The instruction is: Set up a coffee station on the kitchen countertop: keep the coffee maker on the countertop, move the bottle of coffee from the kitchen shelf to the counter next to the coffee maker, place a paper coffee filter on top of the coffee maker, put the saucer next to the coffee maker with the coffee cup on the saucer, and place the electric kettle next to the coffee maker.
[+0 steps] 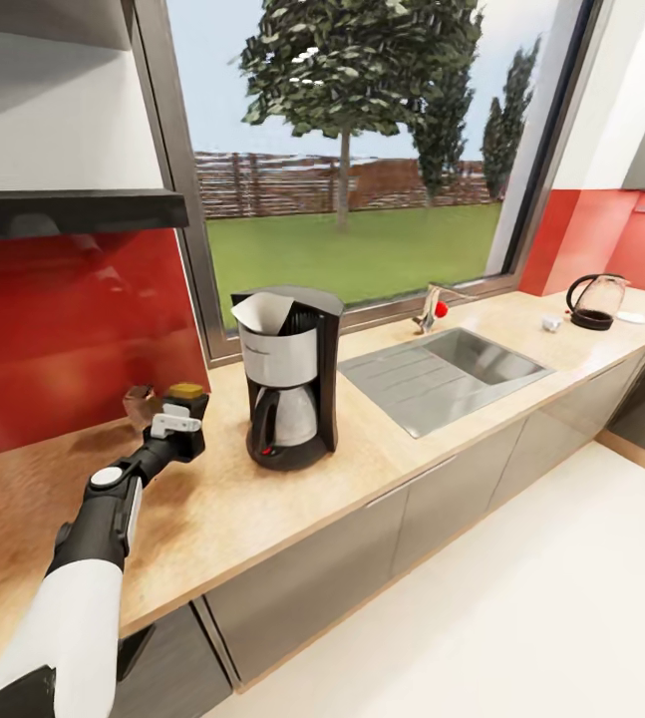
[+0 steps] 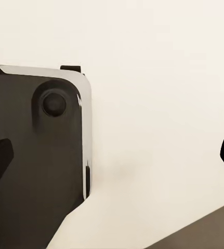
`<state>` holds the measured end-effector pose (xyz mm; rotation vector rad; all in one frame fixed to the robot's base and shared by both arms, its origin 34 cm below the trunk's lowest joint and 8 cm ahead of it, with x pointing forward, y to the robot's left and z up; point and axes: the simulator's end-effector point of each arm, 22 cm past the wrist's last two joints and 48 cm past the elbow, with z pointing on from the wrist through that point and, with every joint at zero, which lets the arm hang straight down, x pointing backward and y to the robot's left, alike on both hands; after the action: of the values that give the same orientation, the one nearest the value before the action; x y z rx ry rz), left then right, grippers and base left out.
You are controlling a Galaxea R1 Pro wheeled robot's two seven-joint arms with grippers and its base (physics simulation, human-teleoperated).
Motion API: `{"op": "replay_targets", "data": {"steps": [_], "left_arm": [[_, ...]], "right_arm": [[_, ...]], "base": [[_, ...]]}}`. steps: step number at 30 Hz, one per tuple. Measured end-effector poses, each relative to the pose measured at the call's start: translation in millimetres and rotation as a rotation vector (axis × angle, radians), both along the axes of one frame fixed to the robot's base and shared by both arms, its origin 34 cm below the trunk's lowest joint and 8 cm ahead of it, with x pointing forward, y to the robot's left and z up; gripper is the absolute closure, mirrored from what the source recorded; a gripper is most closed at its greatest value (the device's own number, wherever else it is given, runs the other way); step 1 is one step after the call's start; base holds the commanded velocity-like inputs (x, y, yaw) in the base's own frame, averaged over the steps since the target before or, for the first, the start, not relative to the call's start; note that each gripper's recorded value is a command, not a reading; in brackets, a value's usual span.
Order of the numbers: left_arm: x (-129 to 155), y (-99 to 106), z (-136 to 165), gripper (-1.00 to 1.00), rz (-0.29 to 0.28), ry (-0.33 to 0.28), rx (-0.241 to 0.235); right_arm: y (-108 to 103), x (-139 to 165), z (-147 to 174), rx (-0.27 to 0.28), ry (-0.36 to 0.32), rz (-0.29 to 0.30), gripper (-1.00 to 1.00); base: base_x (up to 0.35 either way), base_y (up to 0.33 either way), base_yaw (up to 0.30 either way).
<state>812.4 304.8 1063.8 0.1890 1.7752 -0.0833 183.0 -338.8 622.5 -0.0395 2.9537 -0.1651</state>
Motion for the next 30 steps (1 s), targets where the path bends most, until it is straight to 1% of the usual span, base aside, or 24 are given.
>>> {"op": "replay_targets", "data": {"steps": [2, 8, 10, 15, 23, 27, 30], "left_arm": [[-5.0, -0.3, -8.6, 1.00, 0.001, 0.011, -0.007], [-12.8, 1.2, -13.4, 1.00, 0.016, -0.005, -0.099], [-14.7, 1.0, -16.0, 1.00, 0.017, -0.003, -0.108], [-17.3, -0.5, -18.9, 1.00, 0.016, 0.001, -0.114], [-16.9, -3.0, -19.5, 1.00, 0.014, 0.001, -0.118], [-17.3, -4.0, -19.8, 1.00, 0.012, 0.002, -0.117], [-17.2, -4.7, -21.6, 1.00, 0.011, 0.006, -0.118]], "right_arm": [[0.0, 0.0, 0.0, 0.000, 0.000, 0.000, -1.00], [0.0, 0.0, 0.0, 0.000, 0.000, 0.000, -1.00], [-0.1, 0.1, 0.0, 0.000, 0.000, 0.000, -1.00], [0.0, -0.3, 0.1, 0.000, 0.000, 0.000, -1.00], [0.0, -0.2, 0.0, 0.000, 0.000, 0.000, -1.00], [0.0, -0.3, 0.1, 0.000, 0.000, 0.000, -1.00], [0.0, -0.3, 0.0, 0.000, 0.001, 0.000, -1.00]], "base": [[0.017, 0.000, 0.000], [0.004, 0.000, 0.000], [0.000, 0.000, 0.000], [0.188, 0.000, 0.000], [0.034, 0.000, 0.000], [0.240, 0.000, 0.000], [0.077, 0.000, 0.000]]}}
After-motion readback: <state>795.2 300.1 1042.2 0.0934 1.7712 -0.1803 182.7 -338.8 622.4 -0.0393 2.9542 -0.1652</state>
